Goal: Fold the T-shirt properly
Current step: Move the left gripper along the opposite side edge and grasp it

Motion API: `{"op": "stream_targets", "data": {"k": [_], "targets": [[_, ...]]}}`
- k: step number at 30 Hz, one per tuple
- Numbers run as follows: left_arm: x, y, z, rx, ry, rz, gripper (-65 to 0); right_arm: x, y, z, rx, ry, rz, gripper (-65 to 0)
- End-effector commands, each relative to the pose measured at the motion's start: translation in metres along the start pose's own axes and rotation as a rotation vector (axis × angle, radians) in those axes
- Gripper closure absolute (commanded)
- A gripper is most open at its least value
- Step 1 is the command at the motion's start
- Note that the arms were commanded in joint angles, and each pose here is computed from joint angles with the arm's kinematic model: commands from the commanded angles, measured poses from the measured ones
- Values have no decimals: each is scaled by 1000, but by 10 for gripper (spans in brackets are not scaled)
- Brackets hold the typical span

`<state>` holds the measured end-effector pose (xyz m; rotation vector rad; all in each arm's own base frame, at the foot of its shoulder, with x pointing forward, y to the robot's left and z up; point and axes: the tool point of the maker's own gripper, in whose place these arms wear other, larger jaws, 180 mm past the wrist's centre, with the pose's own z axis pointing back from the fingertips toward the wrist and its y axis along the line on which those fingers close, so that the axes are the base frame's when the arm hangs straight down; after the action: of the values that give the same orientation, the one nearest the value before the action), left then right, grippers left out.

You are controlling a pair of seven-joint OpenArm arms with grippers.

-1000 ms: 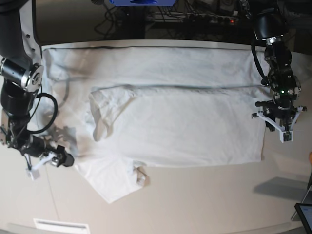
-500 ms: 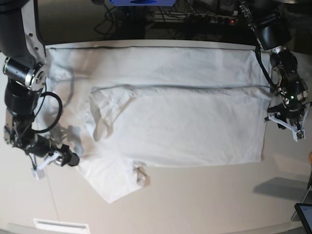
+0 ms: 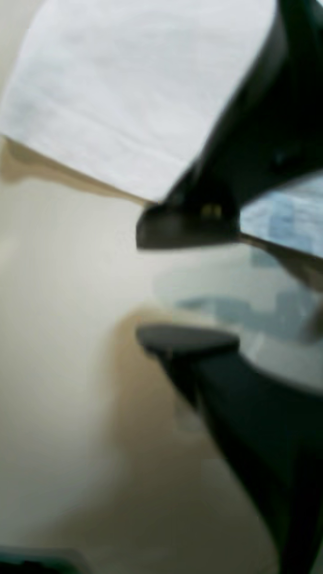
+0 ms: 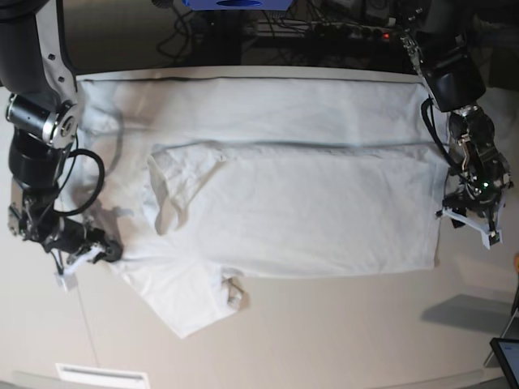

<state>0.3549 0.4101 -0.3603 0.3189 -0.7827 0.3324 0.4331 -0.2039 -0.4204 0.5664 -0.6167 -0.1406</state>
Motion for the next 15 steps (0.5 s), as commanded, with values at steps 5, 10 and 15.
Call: {"op": "stream_targets", "data": {"k": [5, 10, 15], "targets": [[27, 2, -9, -3, -28, 51, -579, 0, -3, 3, -23, 37, 21, -29], [38, -17, -22, -110, -3, 39, -650, 0, -3, 3, -23, 37, 21, -29], [49, -32, -36, -190, 23, 62, -650, 0, -3, 3, -23, 37, 21, -29]]}}
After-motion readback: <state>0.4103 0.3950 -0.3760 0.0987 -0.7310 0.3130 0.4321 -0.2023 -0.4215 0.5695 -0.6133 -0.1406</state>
